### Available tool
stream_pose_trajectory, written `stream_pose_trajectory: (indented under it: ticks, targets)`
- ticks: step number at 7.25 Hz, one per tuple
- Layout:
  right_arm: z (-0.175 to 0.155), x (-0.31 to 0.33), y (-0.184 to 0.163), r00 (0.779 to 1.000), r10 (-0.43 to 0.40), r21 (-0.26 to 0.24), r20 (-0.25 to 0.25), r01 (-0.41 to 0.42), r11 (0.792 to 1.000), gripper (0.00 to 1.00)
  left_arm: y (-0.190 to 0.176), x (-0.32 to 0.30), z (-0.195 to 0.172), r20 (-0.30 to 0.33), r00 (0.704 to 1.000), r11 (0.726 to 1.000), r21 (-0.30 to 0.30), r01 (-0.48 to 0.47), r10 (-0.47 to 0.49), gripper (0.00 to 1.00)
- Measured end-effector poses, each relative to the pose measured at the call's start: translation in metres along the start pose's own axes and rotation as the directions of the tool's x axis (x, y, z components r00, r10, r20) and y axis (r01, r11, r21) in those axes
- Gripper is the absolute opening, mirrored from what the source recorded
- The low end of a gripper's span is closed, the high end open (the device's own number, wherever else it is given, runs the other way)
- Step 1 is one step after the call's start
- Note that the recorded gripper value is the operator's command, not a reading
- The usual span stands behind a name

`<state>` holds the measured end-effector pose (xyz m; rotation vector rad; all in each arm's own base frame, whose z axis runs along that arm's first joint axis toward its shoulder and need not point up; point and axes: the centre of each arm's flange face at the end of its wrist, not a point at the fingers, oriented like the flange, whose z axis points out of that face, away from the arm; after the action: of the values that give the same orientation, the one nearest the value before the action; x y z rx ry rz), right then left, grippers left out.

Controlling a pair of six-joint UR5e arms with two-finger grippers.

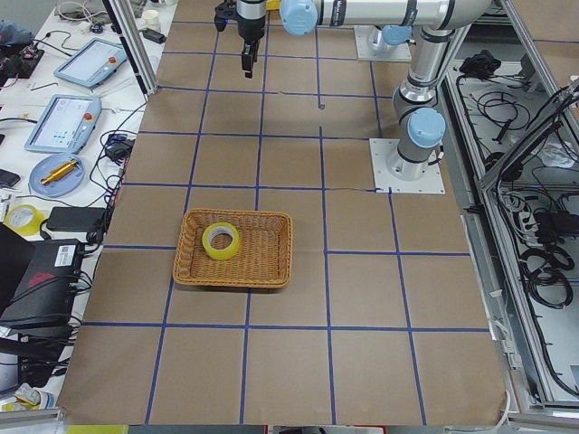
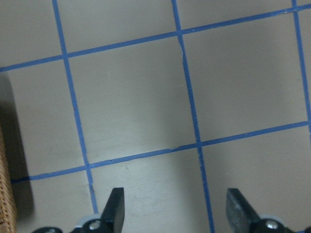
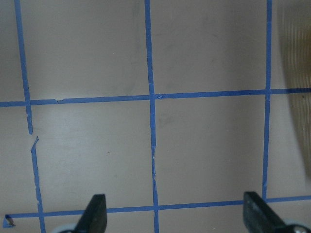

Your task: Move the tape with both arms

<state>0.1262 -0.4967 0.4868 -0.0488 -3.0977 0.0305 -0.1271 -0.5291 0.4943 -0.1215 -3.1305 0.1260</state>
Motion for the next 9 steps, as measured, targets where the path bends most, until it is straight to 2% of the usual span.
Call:
stream_pose_trajectory:
  ticks: [2,4,5,6,9]
  targets:
    - [0.001,0.0,0.0,1.0,0.0,-0.005,-0.003,0.0,1.0,1.0,0.023,0.022,-0.005,0.021,0.999,0.999,0.012,0.049,-0.05,0.82]
    - [0.001,0.0,0.001,1.0,-0.001,-0.007,-0.001,0.001,1.0,1.0,0.027,0.016,-0.012,0.03,0.997,0.997,0.026,0.077,-0.077,0.85]
    - [0.001,0.0,0.001,1.0,-0.007,-0.007,0.001,0.007,1.0,1.0,0.027,0.007,-0.013,0.032,0.995,0.995,0.027,0.097,-0.098,0.97]
    - [0.0,0.0,0.001,1.0,-0.02,-0.006,0.003,0.02,1.0,1.0,0.026,-0.001,-0.013,0.035,0.991,0.992,0.024,0.126,-0.126,1.0]
    - [0.0,0.0,0.001,0.999,-0.036,-0.004,0.0,0.036,0.999,1.0,0.026,-0.006,-0.01,0.035,0.983,0.983,0.015,0.181,-0.182,1.0]
